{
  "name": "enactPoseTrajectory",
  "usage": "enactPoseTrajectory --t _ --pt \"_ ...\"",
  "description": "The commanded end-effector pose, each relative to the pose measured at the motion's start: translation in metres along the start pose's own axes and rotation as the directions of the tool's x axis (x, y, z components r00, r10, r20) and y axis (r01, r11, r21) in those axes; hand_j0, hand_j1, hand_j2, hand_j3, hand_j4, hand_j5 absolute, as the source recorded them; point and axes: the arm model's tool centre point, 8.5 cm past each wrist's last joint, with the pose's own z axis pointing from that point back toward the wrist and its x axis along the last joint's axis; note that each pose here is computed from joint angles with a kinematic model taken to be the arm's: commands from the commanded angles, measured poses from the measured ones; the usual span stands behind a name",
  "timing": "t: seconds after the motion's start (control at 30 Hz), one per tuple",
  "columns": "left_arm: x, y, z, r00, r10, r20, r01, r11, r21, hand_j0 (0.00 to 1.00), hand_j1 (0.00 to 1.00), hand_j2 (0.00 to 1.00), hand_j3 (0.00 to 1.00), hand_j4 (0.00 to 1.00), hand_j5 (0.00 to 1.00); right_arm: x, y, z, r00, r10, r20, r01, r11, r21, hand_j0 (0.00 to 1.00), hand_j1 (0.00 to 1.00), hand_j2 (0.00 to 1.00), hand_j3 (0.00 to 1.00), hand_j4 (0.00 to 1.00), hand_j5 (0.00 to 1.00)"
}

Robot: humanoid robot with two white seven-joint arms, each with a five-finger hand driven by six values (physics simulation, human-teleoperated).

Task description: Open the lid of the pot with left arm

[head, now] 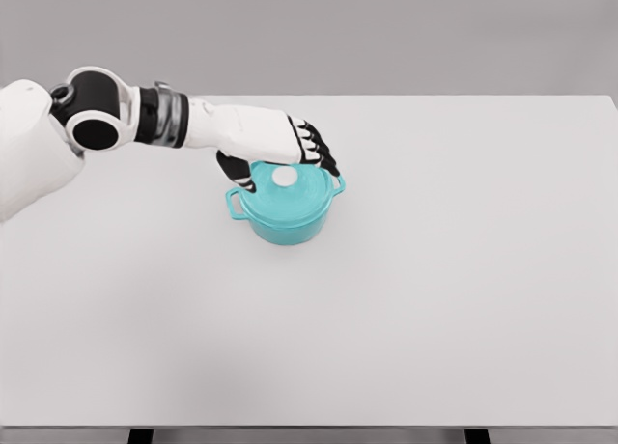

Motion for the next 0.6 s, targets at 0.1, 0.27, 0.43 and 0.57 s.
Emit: enactPoseTrajectory --t 0.1,0.27,0.43,0.57 --pt "-0.001 -0.007 -0.003 1.000 -0.003 -0.010 0.003 1.000 -0.021 0.95 0.95 0.95 0.95 0.95 0.95 0.000 0.000 0.000 1.000 0.000 0.000 0.000 1.000 0.000 1.00 1.00 1.00 1.00 1.00 1.00" --pt "-0.005 -0.011 -0.002 1.000 0.010 -0.020 -0.010 1.000 -0.026 0.92 0.92 0.92 0.92 0.92 0.92 0.000 0.000 0.000 1.000 0.000 0.000 0.000 1.000 0.000 1.00 1.00 1.00 1.00 1.00 1.00" --pt "-0.010 -0.015 -0.005 0.999 -0.003 -0.044 0.001 0.999 -0.053 0.92 0.92 0.92 0.92 0.92 0.92 0.000 0.000 0.000 1.000 0.000 0.000 0.000 1.000 0.000 1.00 1.00 1.00 1.00 1.00 1.00" --pt "-0.006 -0.014 -0.014 0.999 -0.019 -0.032 0.017 0.998 -0.063 0.86 0.86 0.86 0.86 0.86 0.86 0.000 0.000 0.000 1.000 0.000 0.000 0.000 1.000 0.000 1.00 1.00 1.00 1.00 1.00 1.00"
